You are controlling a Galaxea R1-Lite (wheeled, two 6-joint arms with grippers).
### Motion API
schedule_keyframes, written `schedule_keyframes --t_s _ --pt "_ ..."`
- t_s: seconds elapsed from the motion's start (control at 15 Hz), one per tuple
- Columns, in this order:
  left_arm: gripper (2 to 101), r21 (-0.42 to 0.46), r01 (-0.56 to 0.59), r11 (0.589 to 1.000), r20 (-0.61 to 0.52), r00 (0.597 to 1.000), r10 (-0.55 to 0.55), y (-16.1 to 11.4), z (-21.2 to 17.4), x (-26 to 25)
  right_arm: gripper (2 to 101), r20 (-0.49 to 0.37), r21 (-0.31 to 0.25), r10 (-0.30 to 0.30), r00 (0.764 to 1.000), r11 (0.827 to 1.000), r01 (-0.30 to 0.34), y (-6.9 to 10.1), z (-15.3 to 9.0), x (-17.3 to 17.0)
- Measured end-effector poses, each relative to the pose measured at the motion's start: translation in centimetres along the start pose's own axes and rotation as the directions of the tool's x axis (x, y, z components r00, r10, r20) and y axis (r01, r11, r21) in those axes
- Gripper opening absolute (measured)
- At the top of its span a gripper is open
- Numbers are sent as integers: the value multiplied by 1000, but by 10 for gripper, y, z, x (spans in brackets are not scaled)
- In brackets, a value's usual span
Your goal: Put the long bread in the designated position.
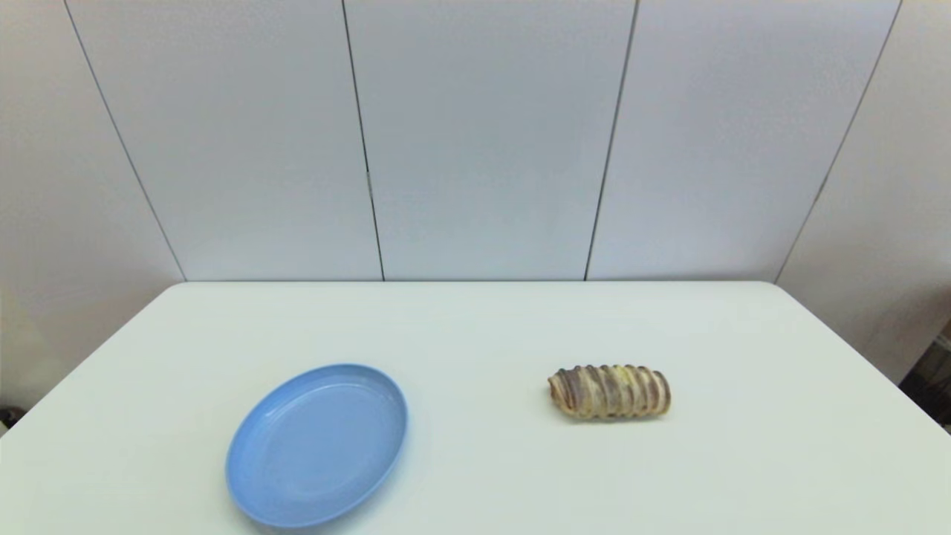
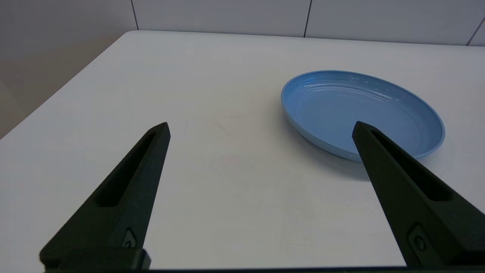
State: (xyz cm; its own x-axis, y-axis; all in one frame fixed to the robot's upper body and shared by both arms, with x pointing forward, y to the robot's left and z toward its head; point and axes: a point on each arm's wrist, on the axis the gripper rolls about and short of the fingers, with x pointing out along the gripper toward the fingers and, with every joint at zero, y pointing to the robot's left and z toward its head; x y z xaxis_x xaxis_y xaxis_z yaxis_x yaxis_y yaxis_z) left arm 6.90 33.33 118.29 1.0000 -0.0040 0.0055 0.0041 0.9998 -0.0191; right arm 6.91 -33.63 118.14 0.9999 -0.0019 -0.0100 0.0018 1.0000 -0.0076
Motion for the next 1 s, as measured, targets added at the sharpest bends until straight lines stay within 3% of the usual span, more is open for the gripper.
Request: schedule_keyframes --t_s 1.0 --pt "978 0 0 1000 0 1000 0 0 0 0 980 0 0 0 1000 1000 0 0 0 0"
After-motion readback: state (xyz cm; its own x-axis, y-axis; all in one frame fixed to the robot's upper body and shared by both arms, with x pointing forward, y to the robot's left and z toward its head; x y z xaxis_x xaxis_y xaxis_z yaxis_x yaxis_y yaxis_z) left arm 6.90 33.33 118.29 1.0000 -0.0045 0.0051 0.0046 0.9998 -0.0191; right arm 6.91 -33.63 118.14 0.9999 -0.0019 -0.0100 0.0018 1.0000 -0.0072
